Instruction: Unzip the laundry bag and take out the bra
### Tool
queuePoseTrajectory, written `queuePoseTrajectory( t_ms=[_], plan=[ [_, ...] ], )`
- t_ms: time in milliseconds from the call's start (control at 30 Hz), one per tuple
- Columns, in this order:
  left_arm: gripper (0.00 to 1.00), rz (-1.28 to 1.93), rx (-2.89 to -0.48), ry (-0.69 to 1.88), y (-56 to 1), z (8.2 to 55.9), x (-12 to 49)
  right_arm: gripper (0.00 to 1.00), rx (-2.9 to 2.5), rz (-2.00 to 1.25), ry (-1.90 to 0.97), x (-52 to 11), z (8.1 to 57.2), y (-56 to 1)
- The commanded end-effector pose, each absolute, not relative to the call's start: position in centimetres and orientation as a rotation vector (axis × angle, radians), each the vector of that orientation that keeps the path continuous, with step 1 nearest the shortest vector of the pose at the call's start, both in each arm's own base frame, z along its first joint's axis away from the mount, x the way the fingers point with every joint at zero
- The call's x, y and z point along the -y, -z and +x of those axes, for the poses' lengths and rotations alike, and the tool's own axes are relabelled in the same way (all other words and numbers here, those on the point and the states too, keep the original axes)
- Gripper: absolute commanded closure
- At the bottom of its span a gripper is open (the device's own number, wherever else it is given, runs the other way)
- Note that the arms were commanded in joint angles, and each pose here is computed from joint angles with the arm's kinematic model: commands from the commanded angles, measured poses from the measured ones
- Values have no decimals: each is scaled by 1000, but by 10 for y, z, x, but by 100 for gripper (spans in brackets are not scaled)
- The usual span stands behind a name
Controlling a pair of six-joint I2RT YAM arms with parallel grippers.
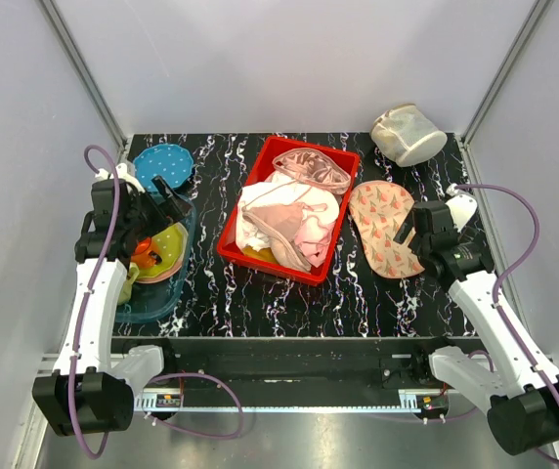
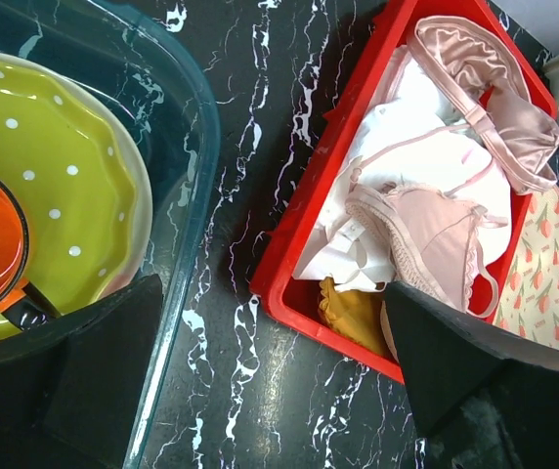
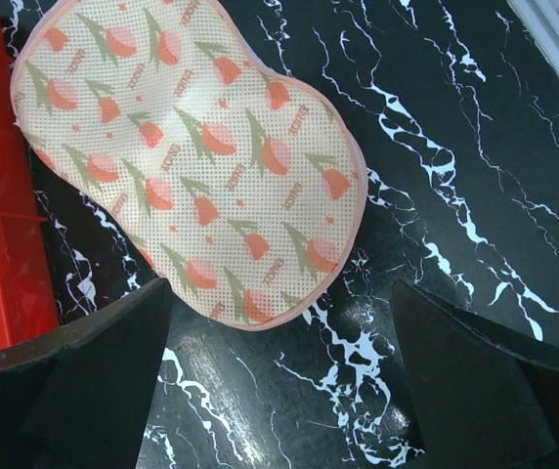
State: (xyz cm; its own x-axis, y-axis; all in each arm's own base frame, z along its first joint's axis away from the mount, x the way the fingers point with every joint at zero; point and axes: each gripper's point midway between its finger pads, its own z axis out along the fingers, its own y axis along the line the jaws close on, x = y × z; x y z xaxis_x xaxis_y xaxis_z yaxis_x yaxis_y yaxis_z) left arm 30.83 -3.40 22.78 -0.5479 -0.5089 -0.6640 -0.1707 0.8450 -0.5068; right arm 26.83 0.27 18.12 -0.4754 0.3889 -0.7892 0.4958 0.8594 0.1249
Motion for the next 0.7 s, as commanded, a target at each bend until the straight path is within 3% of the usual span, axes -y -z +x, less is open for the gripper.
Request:
queuePoseTrajectory(
  t_ms=[0,300,667],
  plan=[
    [1,-422,-2110,526,-240,311,40,0,-2071,678,151,1,272,-197],
    [1,-258,-2132,669,-246,308,66,0,-2058,668,105,-3,270,-194],
    [1,280,-2395,367,-185,278,171,0,-2265,568,64,-31,286,-140]
  ],
)
